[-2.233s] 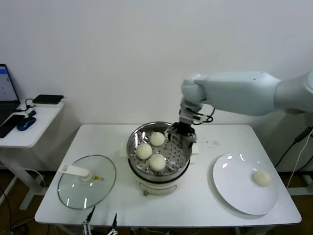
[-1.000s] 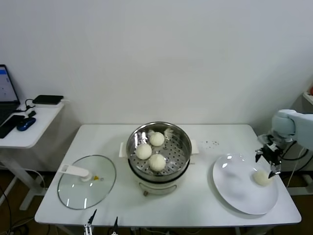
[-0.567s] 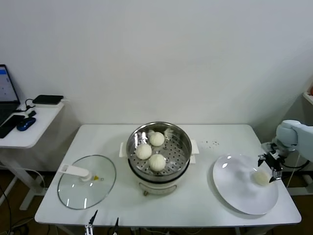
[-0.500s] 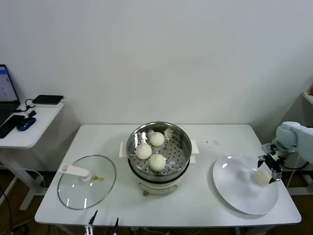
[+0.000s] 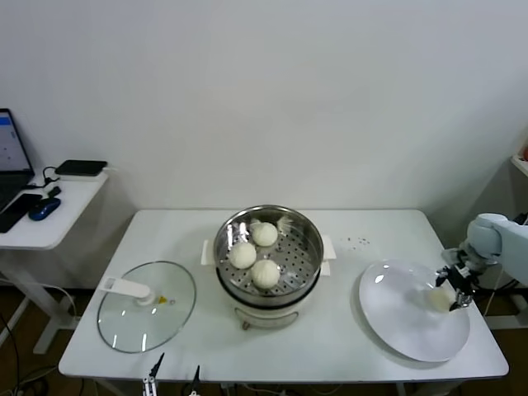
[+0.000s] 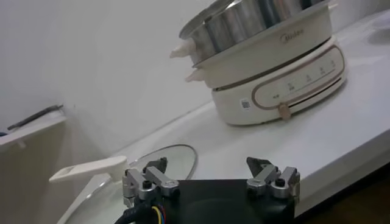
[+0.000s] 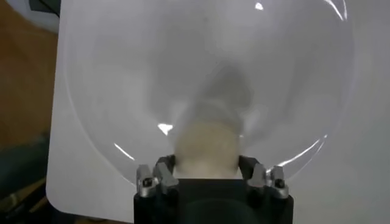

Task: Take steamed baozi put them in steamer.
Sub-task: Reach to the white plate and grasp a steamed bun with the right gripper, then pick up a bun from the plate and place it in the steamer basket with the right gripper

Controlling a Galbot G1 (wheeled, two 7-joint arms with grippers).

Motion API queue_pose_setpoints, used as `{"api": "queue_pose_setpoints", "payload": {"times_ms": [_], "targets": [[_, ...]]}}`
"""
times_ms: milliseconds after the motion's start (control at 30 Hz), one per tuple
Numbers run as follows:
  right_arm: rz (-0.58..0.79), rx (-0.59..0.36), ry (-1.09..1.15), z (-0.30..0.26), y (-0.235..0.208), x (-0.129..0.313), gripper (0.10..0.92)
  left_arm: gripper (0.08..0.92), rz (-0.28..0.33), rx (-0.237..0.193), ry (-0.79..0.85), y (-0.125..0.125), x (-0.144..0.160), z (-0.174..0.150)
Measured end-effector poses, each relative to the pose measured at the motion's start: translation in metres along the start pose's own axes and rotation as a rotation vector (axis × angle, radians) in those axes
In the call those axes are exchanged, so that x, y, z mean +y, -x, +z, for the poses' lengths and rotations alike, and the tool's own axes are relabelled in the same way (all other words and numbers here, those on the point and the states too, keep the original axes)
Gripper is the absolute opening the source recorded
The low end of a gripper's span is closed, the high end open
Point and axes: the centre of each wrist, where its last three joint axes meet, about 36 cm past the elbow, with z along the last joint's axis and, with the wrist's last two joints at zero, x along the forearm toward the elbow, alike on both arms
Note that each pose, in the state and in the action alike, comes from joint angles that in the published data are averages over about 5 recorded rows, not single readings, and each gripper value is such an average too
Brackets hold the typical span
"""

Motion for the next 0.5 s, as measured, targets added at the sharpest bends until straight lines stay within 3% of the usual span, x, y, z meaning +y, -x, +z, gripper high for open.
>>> {"api": "queue_pose_setpoints", "payload": {"times_ms": [200, 500], "targets": [[0.011, -0.007, -0.005, -0.007, -0.014, -0.001, 0.594, 0.823, 0.002, -0.003, 0.001, 0.0, 0.0, -0.001], [0.048, -0.072, -0.062, -0.066, -0.088, -0.024, 0.643, 0.823, 0.015, -0.005, -0.005, 0.0, -0.004, -0.003]]}}
